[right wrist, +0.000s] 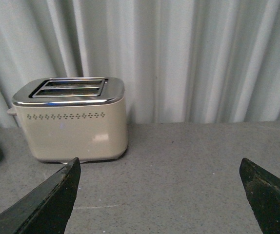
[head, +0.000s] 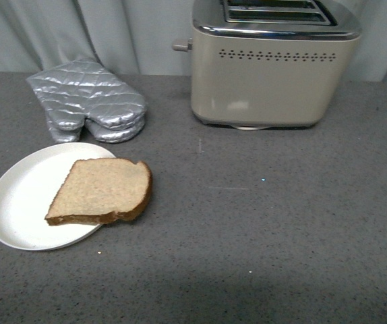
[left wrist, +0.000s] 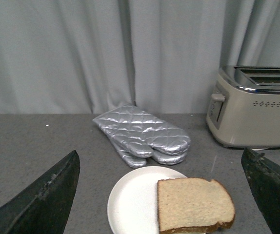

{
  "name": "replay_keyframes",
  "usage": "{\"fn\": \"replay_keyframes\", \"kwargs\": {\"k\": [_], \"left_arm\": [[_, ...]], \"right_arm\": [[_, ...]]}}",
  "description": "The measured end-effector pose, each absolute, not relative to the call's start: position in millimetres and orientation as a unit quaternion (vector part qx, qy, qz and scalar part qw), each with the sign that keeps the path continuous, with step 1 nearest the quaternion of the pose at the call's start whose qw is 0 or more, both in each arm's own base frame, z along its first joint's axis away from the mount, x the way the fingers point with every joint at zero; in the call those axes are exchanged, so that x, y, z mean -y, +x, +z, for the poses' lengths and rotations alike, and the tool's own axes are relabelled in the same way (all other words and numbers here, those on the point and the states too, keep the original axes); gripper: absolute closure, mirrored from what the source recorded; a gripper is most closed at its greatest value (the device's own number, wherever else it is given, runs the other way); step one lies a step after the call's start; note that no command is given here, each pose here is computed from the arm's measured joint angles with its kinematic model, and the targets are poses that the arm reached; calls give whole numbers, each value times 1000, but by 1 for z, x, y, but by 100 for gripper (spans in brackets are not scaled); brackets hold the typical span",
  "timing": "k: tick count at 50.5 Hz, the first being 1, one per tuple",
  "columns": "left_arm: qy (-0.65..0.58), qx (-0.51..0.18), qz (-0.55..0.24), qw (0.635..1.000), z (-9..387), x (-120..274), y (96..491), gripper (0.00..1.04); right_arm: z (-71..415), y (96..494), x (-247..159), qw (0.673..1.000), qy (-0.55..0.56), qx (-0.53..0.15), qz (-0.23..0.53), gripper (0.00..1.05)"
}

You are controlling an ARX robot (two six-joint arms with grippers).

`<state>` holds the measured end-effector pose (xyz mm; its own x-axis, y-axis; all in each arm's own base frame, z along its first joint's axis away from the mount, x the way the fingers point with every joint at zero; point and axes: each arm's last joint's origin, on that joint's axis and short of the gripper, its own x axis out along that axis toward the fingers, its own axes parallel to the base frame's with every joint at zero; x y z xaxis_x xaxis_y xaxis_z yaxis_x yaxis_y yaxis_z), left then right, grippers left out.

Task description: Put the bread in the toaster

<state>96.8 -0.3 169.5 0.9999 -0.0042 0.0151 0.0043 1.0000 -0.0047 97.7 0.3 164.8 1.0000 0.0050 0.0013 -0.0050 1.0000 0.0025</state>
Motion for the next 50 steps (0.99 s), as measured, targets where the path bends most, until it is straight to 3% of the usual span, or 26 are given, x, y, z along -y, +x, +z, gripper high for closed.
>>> {"fn": "replay_keyframes", "kwargs": {"k": [10, 16, 19, 33, 50], "left_arm": [[-3, 8, 0, 1000, 170, 0, 97, 7], [-59, -123, 119, 983, 165, 0, 103, 7], [-89, -165, 142, 972, 159, -1, 114, 7], [-94, -253, 112, 956, 134, -26, 205, 7], [-82, -388, 81, 915, 81, -44, 253, 7]], "right_arm": [[165, 98, 0, 1000, 1, 1, 0, 10], [165, 98, 0, 1000, 1, 1, -1, 10], [165, 98, 0, 1000, 1, 1, 2, 10], [165, 98, 0, 1000, 1, 1, 0, 10], [165, 98, 0, 1000, 1, 1, 1, 10]]}}
